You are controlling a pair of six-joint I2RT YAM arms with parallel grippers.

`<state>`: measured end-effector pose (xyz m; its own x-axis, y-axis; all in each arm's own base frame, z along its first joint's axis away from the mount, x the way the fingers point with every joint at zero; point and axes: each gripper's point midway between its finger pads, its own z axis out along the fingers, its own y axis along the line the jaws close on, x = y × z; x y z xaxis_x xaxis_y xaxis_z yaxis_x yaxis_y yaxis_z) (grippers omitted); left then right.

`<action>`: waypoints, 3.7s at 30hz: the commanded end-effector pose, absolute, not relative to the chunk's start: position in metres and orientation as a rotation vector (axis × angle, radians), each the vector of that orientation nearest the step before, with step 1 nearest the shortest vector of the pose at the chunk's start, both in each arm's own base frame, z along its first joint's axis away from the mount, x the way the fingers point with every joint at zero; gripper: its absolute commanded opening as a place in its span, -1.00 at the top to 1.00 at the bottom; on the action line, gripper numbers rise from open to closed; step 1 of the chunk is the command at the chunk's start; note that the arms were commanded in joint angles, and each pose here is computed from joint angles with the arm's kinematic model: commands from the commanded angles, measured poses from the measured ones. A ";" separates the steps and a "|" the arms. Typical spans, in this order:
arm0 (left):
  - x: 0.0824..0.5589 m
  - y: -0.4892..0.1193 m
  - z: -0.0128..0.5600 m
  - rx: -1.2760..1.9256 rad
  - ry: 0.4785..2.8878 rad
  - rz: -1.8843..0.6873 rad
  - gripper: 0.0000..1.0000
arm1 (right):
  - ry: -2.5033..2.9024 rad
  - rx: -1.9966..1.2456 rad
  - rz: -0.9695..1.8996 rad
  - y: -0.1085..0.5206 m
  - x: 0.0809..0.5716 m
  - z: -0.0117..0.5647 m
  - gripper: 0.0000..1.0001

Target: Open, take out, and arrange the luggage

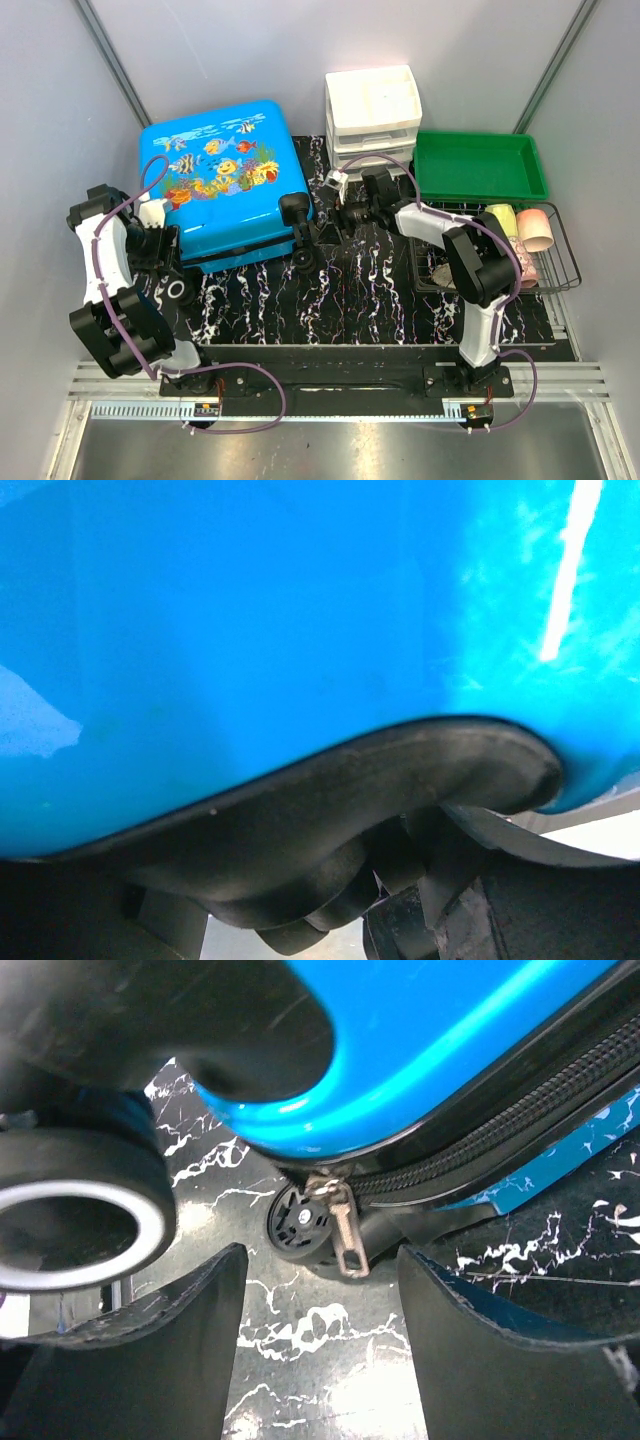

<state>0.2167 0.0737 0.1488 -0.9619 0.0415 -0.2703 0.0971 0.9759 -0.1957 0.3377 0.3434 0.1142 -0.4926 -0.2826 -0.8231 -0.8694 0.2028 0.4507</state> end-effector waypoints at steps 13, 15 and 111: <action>0.235 0.096 0.147 0.086 2.840 -0.196 0.10 | 1.794 -1.101 1.310 0.353 0.350 0.143 1.00; 0.237 0.100 0.147 0.079 2.842 -0.192 0.17 | 1.786 -1.109 1.253 0.348 0.352 0.148 1.00; 0.190 -0.114 0.137 1.140 2.530 -0.357 1.00 | 1.572 -1.003 0.823 0.446 0.328 0.160 1.00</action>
